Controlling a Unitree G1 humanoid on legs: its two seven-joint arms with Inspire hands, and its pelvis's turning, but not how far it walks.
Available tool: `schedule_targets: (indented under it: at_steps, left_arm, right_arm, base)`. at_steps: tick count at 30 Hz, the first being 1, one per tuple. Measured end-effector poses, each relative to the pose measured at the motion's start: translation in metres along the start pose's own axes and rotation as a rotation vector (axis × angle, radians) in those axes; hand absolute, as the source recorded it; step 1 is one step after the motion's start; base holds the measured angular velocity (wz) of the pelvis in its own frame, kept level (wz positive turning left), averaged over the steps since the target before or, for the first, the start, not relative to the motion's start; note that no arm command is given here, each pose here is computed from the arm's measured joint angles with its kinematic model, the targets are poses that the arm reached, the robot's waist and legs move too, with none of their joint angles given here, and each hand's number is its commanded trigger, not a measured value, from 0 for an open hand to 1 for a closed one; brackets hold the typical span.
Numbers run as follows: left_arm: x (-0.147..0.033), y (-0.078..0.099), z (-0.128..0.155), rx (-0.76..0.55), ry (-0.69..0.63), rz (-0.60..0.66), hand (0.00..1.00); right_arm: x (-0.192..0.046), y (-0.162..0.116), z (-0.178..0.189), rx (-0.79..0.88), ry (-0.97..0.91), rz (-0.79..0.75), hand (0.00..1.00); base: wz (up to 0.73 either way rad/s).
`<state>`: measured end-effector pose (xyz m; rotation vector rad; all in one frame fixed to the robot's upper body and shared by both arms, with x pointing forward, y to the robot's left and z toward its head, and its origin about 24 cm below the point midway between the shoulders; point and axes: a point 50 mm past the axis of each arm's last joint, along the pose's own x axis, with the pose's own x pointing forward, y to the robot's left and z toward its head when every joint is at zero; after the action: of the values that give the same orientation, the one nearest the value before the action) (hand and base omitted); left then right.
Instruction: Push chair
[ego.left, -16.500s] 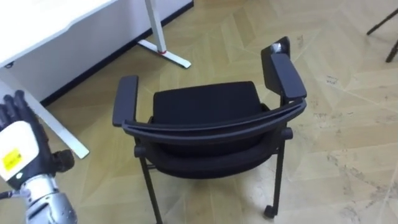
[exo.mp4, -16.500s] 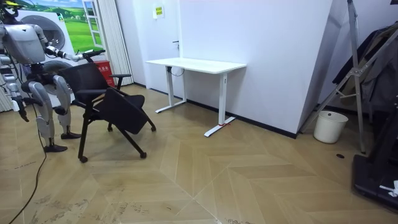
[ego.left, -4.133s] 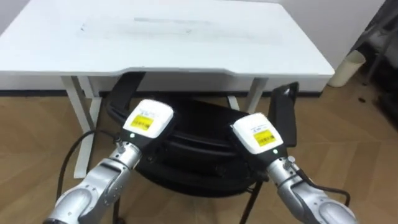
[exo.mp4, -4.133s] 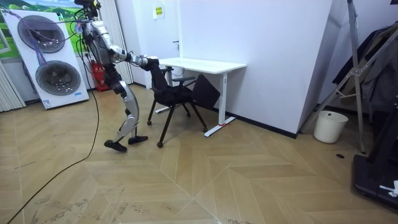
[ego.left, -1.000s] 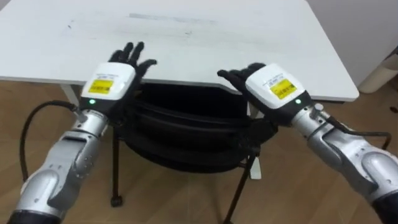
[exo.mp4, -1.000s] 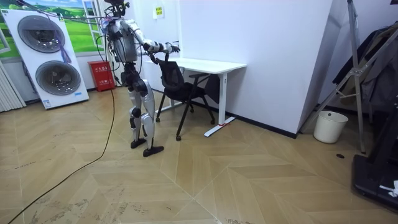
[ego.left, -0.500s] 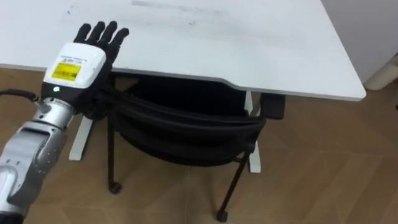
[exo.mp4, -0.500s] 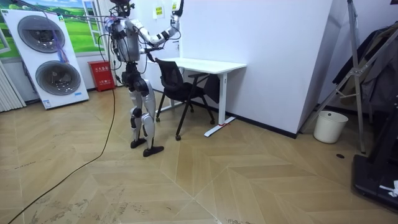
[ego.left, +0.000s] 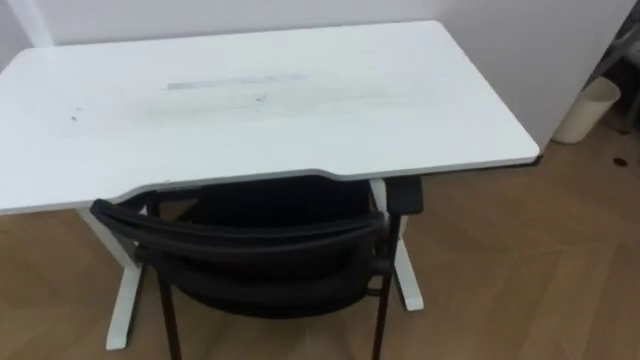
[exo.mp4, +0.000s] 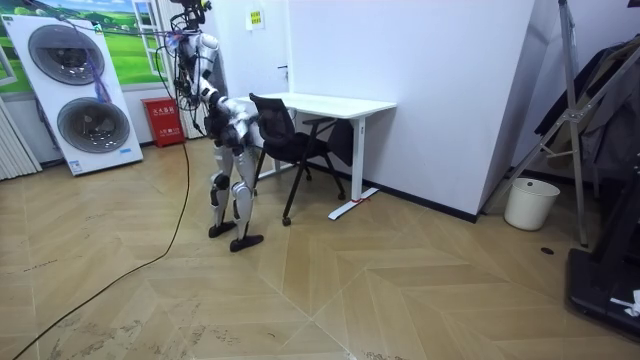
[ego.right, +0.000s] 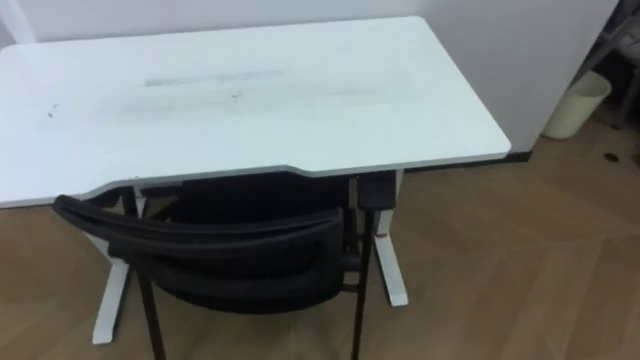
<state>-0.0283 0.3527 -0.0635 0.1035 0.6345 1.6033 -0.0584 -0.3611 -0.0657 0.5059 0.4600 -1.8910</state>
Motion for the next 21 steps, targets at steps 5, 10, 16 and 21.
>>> schedule_targets:
  at_steps: [5,10,16,21]
  left_arm:
    - [-0.021,0.048,-0.091,0.184,0.399,0.112,0.0]
    - [-0.037,0.058,-0.124,0.308,0.591,0.039,0.0]
    - [-0.058,0.023,-0.138,0.518,0.676,-0.31,0.0]
    - [-0.071,-0.032,-0.129,0.707,0.563,-0.611,0.0]
  right_arm:
    - [0.007,-0.08,-0.062,-0.207,0.239,-0.227,0.0]
    - [-0.008,-0.083,-0.101,-0.501,0.406,-0.132,0.0]
    - [-0.022,-0.04,-0.128,-0.854,0.463,0.164,0.0]
    - [-0.037,-0.009,-0.144,-0.954,0.495,0.333,0.0]
  base:
    - [0.0]
    - [-0.07]
    - [-0.01]
    - [-0.01]
